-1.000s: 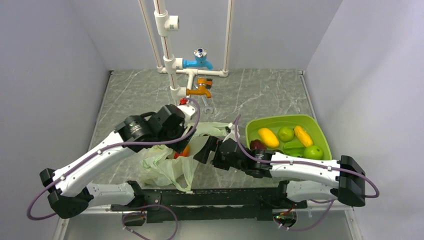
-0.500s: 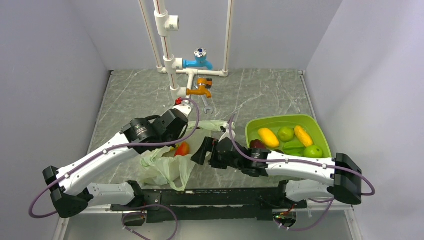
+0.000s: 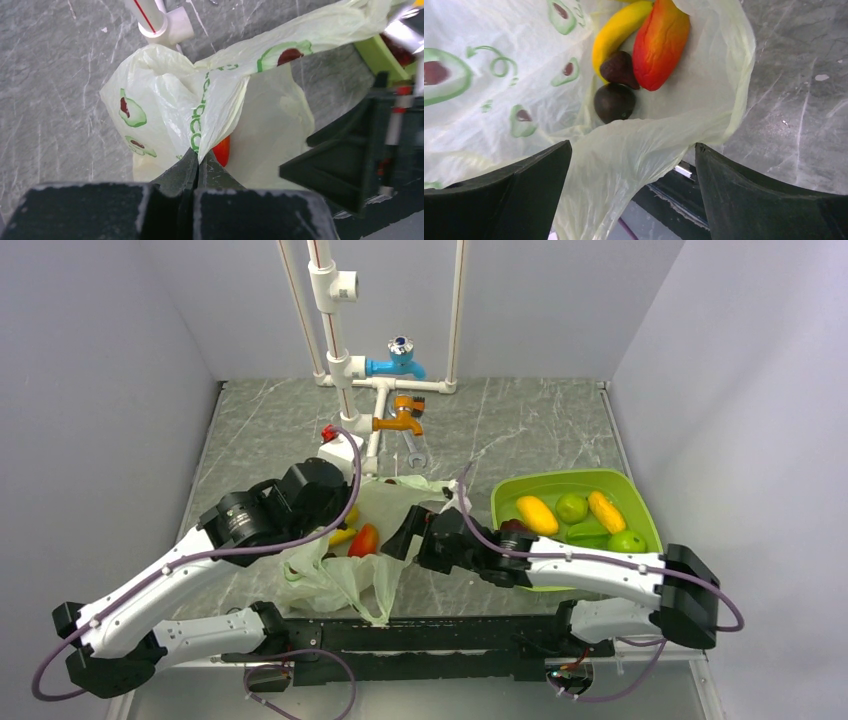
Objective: Take the fake fruits out of the plastic bag
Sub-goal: Adjust the plastic bag at the center of the board.
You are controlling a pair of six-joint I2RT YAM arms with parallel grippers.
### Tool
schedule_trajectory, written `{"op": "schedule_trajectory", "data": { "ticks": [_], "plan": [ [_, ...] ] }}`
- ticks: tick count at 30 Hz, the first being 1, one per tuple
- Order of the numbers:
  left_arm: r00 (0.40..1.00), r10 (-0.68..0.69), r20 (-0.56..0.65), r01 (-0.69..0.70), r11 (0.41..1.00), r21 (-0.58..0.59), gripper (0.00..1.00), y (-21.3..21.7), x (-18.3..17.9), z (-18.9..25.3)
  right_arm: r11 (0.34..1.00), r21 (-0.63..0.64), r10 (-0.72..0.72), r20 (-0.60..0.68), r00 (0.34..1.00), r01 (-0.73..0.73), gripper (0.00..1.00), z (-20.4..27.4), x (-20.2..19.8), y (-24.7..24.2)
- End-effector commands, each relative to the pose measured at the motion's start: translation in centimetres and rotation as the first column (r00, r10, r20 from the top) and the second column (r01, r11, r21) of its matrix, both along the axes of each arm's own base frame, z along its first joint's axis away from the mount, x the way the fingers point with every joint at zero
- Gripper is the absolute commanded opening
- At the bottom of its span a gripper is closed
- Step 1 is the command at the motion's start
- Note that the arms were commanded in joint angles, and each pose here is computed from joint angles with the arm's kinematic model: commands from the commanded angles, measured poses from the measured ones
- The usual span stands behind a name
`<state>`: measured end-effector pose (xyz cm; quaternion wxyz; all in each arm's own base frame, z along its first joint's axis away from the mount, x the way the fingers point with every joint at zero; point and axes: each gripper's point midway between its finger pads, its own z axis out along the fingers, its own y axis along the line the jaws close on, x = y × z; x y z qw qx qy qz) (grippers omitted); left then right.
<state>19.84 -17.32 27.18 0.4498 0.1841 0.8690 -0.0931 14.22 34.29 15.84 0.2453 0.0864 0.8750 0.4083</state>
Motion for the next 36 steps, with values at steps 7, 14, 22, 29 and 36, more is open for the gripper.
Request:
{"op": "schedule_trajectory", "data": {
  "ticks": [7, 14, 22, 29, 36],
  "plan": [
    [0.993, -0.069, 0.092, 0.081, 0.987, -0.140, 0.00, -4.7, 2.0, 5.1, 0.973, -0.034, 0.229, 0.070, 0.971, -0.227, 0.48, -2.2, -3.7, 5.3],
    [0.988, -0.120, 0.097, 0.131, 0.985, -0.113, 0.00, -6.7, 3.0, 6.2, 0.901, -0.119, 0.435, 0.240, 0.868, -0.418, 0.48, -3.4, -6.4, 6.8],
    [0.989, -0.140, -0.037, 0.136, 0.985, -0.106, 0.00, -4.2, -0.5, 1.6, 0.903, -0.197, 0.428, 0.335, 0.839, -0.382, 0.78, -3.6, -5.2, 4.5],
    [0.982, -0.156, -0.106, 0.126, 0.961, -0.246, 0.57, -0.2, -5.8, 2.4, 0.907, -0.203, 0.421, 0.443, 0.792, -0.369, 0.92, -0.3, -4.8, 2.0],
    [0.964, -0.214, -0.160, 0.140, 0.915, -0.379, 0.97, 2.2, -10.4, 3.6, 0.901, -0.136, 0.413, 0.561, 0.717, -0.413, 0.95, 4.5, -5.2, 2.4]
  ]
}}
